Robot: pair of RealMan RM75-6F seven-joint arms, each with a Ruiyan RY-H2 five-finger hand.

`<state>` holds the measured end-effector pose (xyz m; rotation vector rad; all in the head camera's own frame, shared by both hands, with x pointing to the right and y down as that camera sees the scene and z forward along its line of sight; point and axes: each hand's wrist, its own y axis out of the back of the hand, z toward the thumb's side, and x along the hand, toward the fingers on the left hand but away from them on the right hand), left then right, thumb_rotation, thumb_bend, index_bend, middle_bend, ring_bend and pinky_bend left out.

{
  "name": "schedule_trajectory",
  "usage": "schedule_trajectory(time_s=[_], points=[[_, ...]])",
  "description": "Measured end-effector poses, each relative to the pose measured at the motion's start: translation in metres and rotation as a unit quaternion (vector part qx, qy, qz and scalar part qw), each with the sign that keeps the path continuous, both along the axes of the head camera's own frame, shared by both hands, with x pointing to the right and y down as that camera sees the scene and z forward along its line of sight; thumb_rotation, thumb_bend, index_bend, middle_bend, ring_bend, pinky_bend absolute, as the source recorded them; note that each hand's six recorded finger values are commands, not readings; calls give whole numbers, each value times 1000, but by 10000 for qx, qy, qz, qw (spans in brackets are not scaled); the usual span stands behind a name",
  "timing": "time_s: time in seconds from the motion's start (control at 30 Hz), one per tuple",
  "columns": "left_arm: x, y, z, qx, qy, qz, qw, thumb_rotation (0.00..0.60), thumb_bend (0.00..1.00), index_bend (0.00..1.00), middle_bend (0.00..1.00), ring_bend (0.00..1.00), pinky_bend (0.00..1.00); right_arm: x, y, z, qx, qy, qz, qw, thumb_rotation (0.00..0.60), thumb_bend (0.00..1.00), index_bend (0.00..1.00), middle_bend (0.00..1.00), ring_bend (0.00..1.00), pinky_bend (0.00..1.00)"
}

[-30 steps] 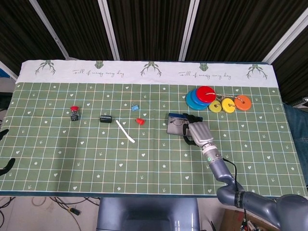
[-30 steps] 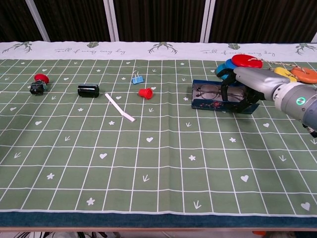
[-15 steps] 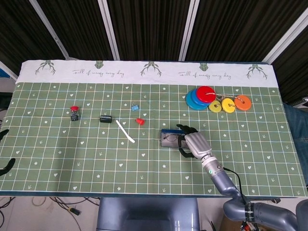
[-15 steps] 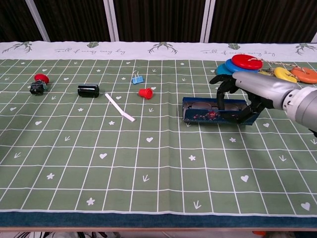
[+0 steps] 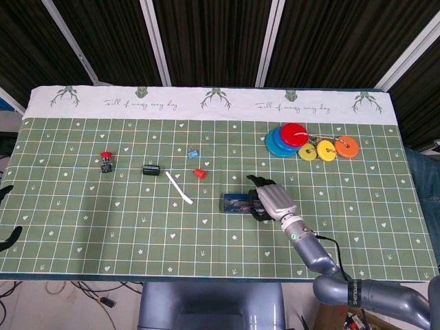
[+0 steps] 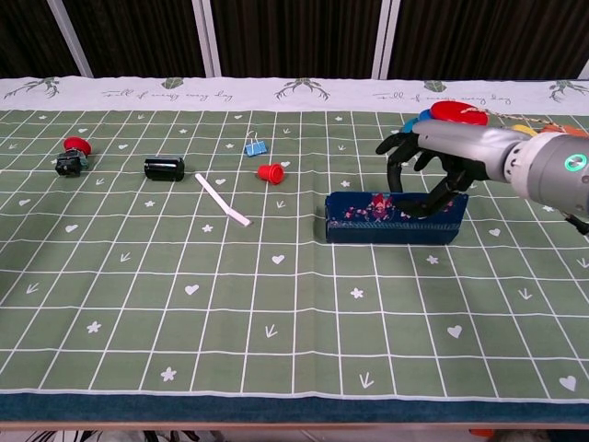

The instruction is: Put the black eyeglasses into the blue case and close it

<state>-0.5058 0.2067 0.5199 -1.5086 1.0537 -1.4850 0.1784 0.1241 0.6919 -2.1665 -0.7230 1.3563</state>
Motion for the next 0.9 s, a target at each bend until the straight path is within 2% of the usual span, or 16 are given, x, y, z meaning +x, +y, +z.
schedule_trajectory(time_s=[0.33,0.53,0.9], points=[[1,1,1,-18,-18,13,10000,600,273,121,0,0,0,-10,-21,14,-352,179,62,9992,600,578,636,109,133,184],[1,0,1,-13,-16,16,10000,600,272,122,0,0,0,-11,-35,19,-371,286,185,9987,600,578,636,109,132,184],[1,1,1,-15,-15,21,10000,600,273,122,0,0,0,-8,-48,25,-462,335,434,9974,600,578,634,102,132,184]])
